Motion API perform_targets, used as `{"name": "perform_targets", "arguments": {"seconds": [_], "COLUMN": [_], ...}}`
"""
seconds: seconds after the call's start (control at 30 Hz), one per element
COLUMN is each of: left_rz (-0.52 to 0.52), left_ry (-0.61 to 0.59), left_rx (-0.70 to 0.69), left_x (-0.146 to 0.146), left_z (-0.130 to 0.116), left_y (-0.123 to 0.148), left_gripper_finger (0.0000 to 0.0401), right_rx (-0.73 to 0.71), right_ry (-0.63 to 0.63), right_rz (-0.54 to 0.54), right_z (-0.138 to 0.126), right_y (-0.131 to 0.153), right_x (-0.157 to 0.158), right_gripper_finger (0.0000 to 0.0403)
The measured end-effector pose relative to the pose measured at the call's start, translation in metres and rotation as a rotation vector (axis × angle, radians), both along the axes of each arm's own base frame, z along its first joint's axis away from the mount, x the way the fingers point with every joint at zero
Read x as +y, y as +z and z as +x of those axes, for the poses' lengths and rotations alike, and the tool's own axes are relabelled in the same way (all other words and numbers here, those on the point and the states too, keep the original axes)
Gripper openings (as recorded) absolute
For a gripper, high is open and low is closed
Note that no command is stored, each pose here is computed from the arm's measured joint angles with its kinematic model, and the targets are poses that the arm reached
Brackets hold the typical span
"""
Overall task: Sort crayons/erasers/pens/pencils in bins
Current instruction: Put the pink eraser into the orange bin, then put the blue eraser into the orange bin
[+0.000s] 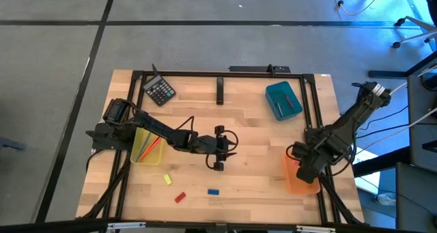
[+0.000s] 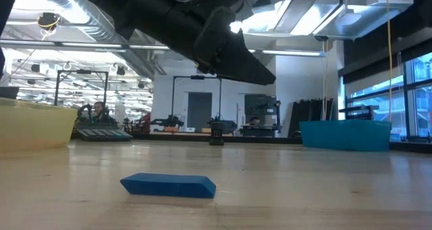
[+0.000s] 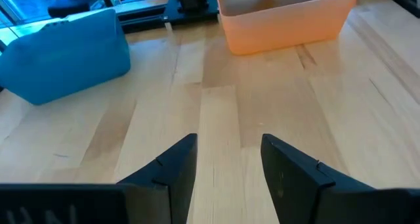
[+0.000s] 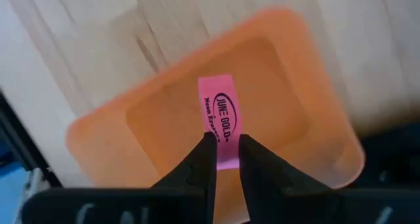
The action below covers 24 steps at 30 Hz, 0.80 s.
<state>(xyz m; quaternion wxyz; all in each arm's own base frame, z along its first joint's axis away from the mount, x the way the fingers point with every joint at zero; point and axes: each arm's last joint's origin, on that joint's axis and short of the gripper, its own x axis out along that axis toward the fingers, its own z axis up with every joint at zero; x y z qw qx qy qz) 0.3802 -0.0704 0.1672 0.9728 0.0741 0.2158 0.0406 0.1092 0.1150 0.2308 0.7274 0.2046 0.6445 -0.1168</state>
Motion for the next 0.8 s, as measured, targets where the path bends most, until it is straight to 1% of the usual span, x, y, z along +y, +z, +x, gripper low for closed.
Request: {"name": "perform_targets", "arguments": {"seconds": [0.13, 0.2, 0.27, 0.37, 0.5, 0.6, 0.7, 0.8], "left_rz": [0.0, 0.0, 0.0, 0.0, -0.001, -0.001, -0.001, -0.004], "left_ry": [0.003, 0.007, 0.013, 0.018, 0.018, 0.018, 0.018, 0.019], "left_rx": [0.0, 0.0, 0.0, -0.001, -0.002, -0.003, -0.004, -0.007], "left_x": [0.001, 0.003, 0.005, 0.007, 0.007, 0.007, 0.007, 0.007], "left_z": [0.0, 0.001, 0.001, 0.001, 0.001, 0.001, 0.001, 0.001], "left_y": [0.0, 0.0, 0.0, 0.0, 0.0, 0.0, 0.0, 0.0], "left_gripper_finger": [0.0161, 0.0161, 0.0161, 0.0161, 0.0161, 0.0161, 0.0161, 0.0161], "right_rx": [0.047, 0.065, 0.076, 0.081, 0.042, 0.008, -0.029, -0.096], "right_ry": [-0.027, -0.028, -0.023, -0.003, 0.049, 0.089, 0.117, 0.16], "right_rz": [0.01, -0.005, -0.018, -0.033, -0.075, -0.113, -0.15, -0.192], "right_z": [-0.002, -0.002, -0.001, 0.0, 0.001, 0.002, 0.004, 0.008], "right_y": [-0.012, -0.015, -0.018, -0.02, -0.02, -0.019, -0.015, -0.009], "right_x": [0.007, 0.01, 0.012, 0.013, 0.012, 0.011, 0.01, 0.011], "right_gripper_finger": [0.006, 0.0063, 0.0073, 0.0099, 0.0141, 0.0163, 0.0173, 0.0173]}}
